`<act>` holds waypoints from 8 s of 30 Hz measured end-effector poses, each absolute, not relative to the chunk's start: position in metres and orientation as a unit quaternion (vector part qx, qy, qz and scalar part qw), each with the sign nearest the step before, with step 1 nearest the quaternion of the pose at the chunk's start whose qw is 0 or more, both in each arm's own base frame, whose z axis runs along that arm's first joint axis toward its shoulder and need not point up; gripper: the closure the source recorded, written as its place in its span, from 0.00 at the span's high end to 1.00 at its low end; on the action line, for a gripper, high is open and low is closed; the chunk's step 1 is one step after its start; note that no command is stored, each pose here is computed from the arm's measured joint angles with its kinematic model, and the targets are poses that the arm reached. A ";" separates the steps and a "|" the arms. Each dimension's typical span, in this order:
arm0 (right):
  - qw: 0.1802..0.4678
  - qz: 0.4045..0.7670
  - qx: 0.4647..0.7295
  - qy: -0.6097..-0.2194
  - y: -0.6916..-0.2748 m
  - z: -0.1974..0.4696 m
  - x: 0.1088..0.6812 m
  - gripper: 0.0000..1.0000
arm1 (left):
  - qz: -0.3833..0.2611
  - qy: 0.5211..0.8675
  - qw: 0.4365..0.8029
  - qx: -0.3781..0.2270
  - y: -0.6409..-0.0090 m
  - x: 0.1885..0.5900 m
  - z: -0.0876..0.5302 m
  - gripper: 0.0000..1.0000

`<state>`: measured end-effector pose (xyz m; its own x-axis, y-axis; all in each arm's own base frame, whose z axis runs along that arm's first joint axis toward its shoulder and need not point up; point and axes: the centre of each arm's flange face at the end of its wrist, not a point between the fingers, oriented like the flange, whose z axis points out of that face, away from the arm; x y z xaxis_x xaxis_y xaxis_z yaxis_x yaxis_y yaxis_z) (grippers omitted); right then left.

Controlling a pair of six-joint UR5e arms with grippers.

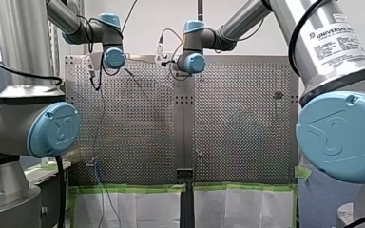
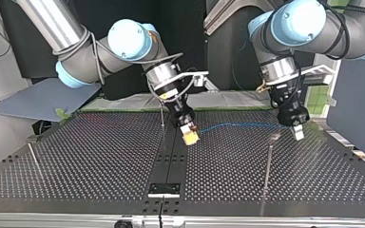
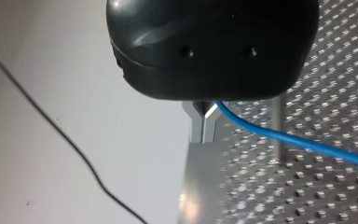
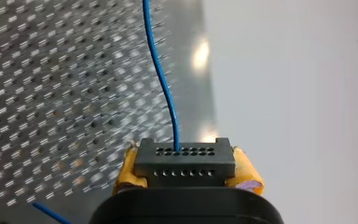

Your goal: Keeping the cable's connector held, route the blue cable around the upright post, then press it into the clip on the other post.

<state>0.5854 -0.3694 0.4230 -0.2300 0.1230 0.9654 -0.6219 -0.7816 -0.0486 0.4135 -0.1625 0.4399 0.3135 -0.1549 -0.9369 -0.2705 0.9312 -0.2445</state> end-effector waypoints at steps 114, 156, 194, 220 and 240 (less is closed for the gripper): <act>0.242 0.596 0.706 -0.297 -0.439 0.101 0.619 0.00 | -0.096 0.703 0.686 -0.161 -0.118 0.587 0.301 0.90; 0.240 0.520 0.742 -0.348 -0.405 -0.121 0.574 0.00 | -0.100 0.702 0.686 -0.163 -0.119 0.587 0.301 0.90; 0.294 0.498 0.696 -0.426 -0.375 -0.204 0.445 0.00 | -0.103 0.701 0.685 -0.167 -0.119 0.587 0.301 0.90; 0.357 0.555 0.620 -0.425 -0.383 -0.118 0.398 0.00 | -0.107 0.699 0.685 -0.177 -0.116 0.587 0.301 0.90; 0.379 0.559 0.594 -0.438 -0.350 -0.104 0.342 0.00 | -0.146 0.704 0.657 -0.228 -0.119 0.580 0.297 0.98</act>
<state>0.3419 -0.3502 -0.1043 -0.0082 -0.0971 0.9952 -0.9432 -0.3297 -0.0400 0.5804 -0.1189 0.2965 -0.0338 -0.5133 -0.8575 -0.1289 0.8531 -0.5056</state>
